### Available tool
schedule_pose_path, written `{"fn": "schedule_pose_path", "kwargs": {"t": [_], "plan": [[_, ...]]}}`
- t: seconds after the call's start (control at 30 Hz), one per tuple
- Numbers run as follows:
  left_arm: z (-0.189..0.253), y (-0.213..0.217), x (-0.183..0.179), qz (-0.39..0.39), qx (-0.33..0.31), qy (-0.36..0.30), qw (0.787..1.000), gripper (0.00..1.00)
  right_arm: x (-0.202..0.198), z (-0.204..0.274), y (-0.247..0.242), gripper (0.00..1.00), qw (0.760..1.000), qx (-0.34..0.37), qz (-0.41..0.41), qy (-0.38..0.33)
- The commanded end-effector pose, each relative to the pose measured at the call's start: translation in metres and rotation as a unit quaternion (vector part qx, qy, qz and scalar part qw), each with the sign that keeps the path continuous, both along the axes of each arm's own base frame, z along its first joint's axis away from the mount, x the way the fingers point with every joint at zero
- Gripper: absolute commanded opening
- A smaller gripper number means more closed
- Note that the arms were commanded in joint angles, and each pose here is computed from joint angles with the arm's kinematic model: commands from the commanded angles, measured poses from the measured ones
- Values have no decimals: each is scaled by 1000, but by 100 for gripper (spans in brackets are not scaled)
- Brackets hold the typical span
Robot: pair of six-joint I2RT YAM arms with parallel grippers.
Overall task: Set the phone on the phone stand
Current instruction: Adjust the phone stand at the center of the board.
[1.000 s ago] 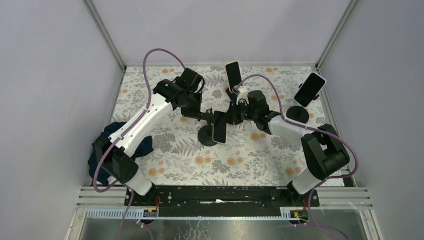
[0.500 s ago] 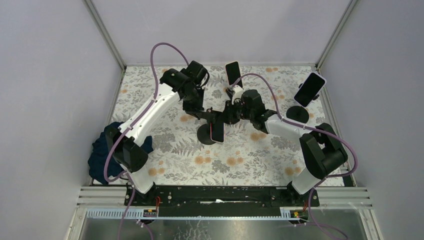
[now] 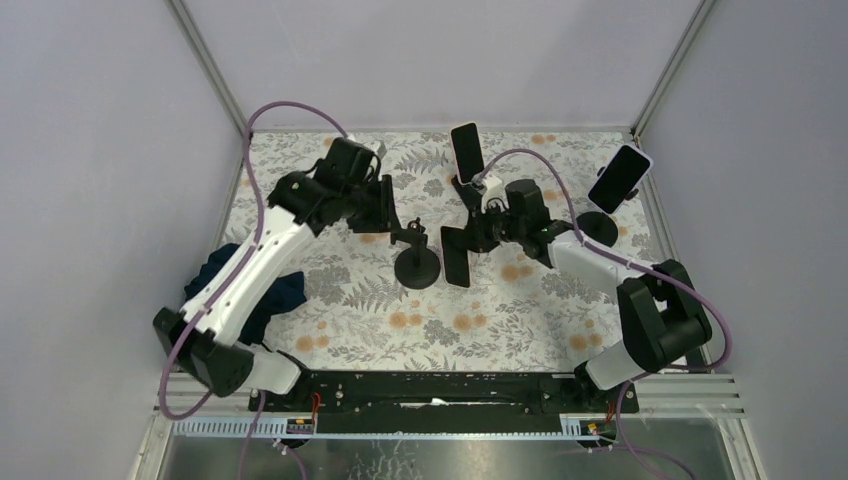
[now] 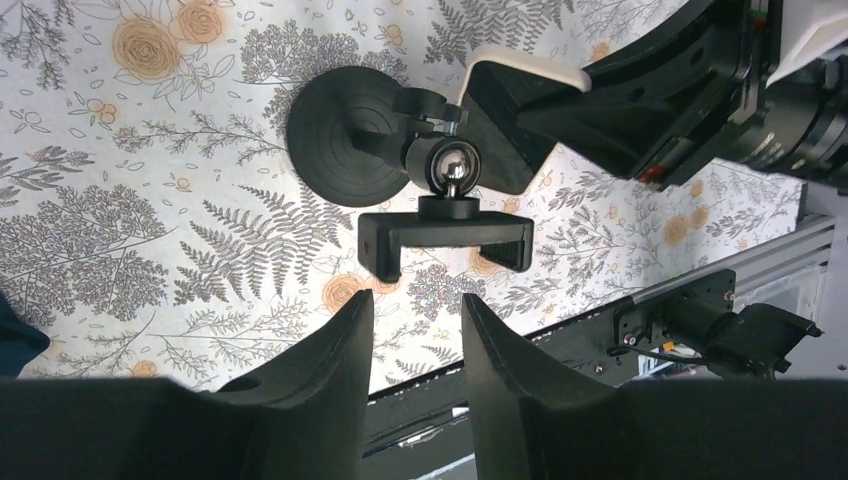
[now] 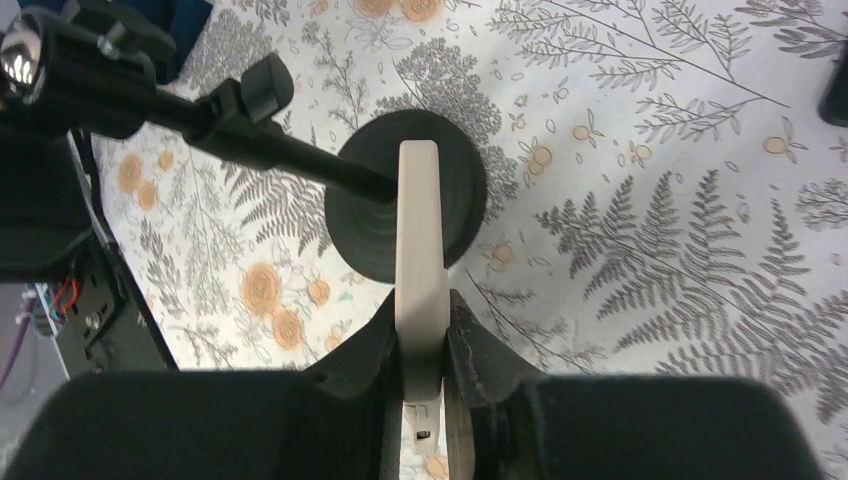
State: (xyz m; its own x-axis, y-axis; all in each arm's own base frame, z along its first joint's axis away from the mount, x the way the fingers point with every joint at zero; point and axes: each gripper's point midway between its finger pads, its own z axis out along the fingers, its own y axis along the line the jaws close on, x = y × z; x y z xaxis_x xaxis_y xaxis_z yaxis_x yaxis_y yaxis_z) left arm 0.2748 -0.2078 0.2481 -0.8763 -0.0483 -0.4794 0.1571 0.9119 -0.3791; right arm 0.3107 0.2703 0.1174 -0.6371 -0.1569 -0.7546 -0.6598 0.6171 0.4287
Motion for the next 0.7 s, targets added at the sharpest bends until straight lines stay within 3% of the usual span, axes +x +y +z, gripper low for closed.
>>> {"fn": "schedule_pose_path", "kwargs": {"t": [0.0,0.07,0.13,0.17,0.27,0.3,0.33,0.47,0.67], "plan": [[39,-1,4,-14,-63,-121,991,45,1,44,-13,0,996,23,56,-70],[41,3,-4,-32,-79,-170,982,46,1,53,-23,0,993,20,75,-85],[60,4,-11,-57,-109,-260,958,53,-4,63,-33,0,992,30,90,-84],[56,5,-14,-70,-111,-282,950,60,-6,67,-38,0,991,38,99,-83],[85,5,-32,-101,-168,-414,889,93,-16,89,-46,0,985,60,134,-96],[89,5,-37,-104,-187,-441,872,98,-21,97,-47,0,981,65,150,-102],[98,6,-44,-103,-209,-465,854,99,-30,104,-47,0,978,71,169,-100],[113,0,-59,-108,-279,-491,818,99,-52,140,-44,0,962,97,226,-114],[116,-36,-72,-201,-342,-442,805,96,-75,214,-36,0,937,155,285,-131]]}}
